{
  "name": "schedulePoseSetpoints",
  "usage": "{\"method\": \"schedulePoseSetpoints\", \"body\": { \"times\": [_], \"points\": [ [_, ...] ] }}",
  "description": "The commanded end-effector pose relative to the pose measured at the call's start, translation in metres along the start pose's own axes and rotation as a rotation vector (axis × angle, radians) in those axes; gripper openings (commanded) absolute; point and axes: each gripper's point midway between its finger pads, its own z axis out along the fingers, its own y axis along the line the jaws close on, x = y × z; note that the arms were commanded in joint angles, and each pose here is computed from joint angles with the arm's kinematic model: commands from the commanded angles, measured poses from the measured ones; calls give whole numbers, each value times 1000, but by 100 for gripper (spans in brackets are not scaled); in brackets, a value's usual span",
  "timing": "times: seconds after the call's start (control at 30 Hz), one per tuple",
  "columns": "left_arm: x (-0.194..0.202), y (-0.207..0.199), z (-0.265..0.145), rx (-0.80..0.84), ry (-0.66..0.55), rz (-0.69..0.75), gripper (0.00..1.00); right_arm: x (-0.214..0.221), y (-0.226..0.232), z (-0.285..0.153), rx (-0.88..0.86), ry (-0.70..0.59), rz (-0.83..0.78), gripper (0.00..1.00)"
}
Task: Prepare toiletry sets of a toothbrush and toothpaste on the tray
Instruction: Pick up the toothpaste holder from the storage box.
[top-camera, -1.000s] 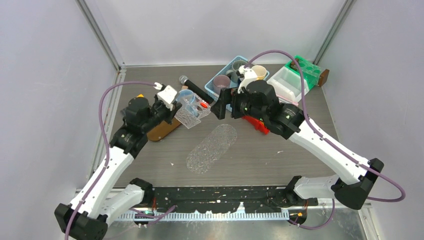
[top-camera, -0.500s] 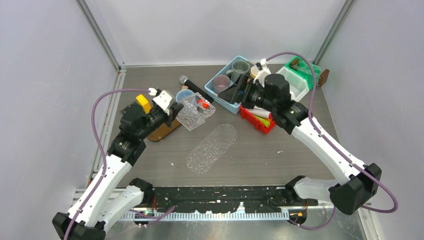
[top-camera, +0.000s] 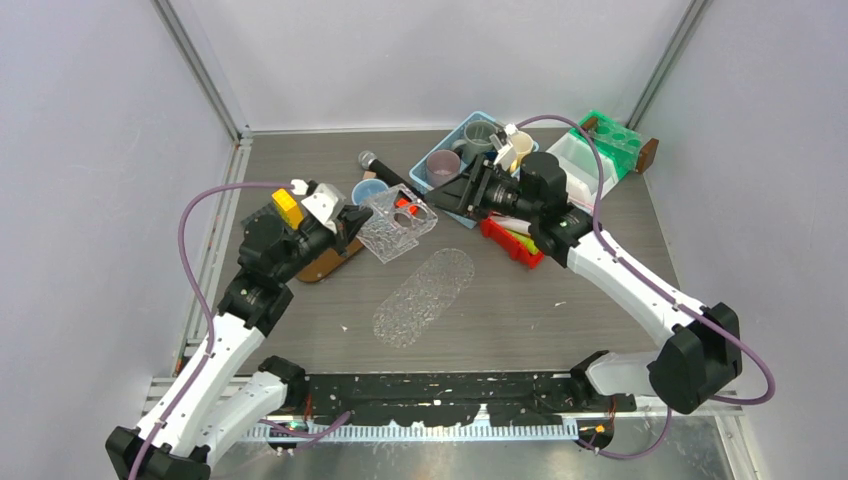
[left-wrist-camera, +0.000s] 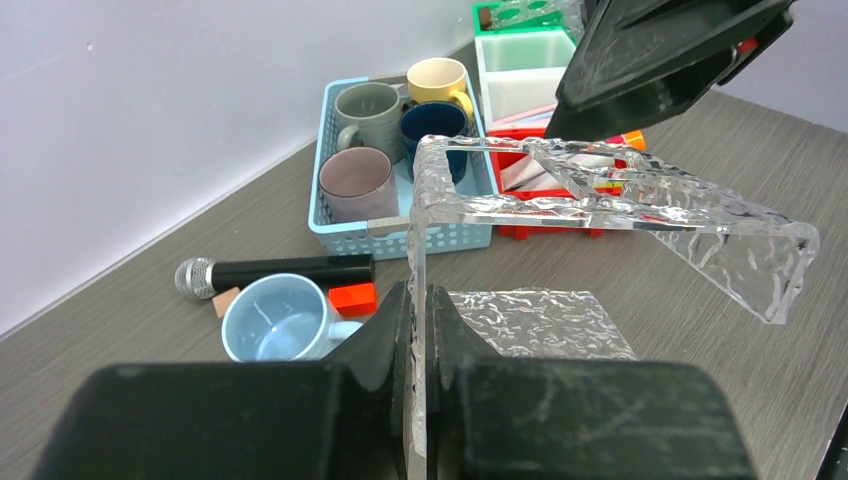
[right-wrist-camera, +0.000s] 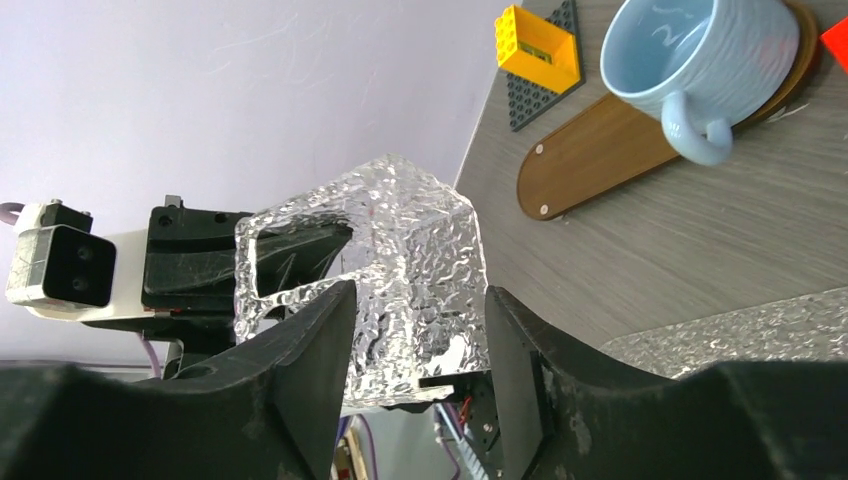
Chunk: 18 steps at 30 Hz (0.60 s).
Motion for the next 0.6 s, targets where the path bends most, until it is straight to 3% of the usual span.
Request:
{"method": "schedulePoseSetpoints", "body": {
  "times": [0.0,0.27,0.57],
  "points": [
    [-36,-3,-2,11,-132,33,0,-3,19,3,-99,15,10,55],
    [-33,-2,0,15,-122,40,0,6,24,6,-153,75,30,47],
    [-28,2,0,3,-87,78,0,25,3,3,-61,174,-25,41]
  ]
}}
